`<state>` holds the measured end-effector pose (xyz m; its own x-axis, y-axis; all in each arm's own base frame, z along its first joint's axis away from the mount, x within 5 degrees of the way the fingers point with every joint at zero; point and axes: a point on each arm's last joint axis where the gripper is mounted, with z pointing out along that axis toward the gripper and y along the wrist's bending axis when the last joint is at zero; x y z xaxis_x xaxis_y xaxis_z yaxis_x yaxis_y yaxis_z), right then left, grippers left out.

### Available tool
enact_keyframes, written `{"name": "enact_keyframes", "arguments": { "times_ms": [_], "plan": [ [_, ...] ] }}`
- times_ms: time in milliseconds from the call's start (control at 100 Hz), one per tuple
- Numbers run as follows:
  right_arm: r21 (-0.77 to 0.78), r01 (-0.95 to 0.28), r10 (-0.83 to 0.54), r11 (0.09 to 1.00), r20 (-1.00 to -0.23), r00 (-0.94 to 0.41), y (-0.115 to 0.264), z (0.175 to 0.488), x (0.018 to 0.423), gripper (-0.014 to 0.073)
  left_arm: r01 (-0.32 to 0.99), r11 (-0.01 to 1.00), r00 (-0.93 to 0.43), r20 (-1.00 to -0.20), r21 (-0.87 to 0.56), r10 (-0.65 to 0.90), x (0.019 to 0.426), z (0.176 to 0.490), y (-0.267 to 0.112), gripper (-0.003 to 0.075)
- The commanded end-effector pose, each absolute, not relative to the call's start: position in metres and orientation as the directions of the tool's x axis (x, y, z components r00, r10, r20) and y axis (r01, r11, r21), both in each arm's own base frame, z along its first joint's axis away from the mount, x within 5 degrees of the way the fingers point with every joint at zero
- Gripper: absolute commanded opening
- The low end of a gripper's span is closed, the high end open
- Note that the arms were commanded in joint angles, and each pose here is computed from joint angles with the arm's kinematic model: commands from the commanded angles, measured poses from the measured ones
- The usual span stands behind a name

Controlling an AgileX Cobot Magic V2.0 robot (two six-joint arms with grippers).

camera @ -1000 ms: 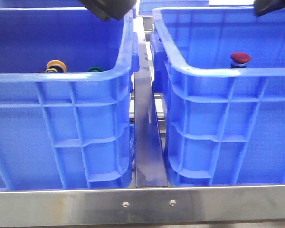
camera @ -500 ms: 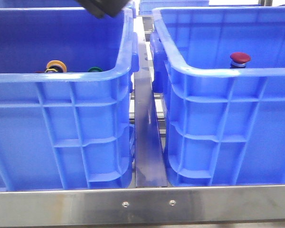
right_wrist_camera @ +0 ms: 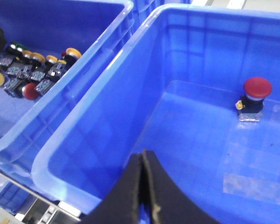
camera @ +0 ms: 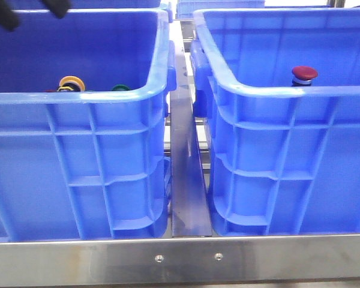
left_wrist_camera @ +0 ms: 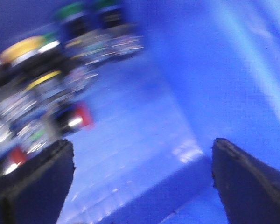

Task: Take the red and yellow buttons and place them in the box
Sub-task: 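Lower the left gripper into the button bin and grasp a yellow button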

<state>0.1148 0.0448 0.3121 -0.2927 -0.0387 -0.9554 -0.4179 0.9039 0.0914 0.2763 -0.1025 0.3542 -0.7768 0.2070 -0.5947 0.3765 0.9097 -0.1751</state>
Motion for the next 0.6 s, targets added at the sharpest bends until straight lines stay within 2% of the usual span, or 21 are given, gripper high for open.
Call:
{"name": "enact_keyframes", "arguments": {
  "times_ms": [0, 230, 590],
  "plan": [
    [0.089, -0.397, -0.009, 0.913, -0.971, -0.241, 0.043, 0.324, 0.116, -0.0002, 0.255, 0.945, -0.767, -0.638, -0.206, 0.068, 0.282, 0.367, -0.095, 0.0564],
    [0.089, -0.397, -0.009, 0.913, -0.971, -0.241, 0.043, 0.324, 0.116, -0.0002, 0.206, 0.956, -0.874, -0.478, -0.208, 0.084, 0.307, 0.341, -0.099, 0.0564],
    [0.090, -0.397, -0.009, 0.913, -0.971, -0.241, 0.043, 0.324, 0.116, -0.0002, 0.181, 0.973, -0.895, -0.434, -0.147, 0.101, 0.368, 0.320, -0.110, 0.0564]
  ]
}}
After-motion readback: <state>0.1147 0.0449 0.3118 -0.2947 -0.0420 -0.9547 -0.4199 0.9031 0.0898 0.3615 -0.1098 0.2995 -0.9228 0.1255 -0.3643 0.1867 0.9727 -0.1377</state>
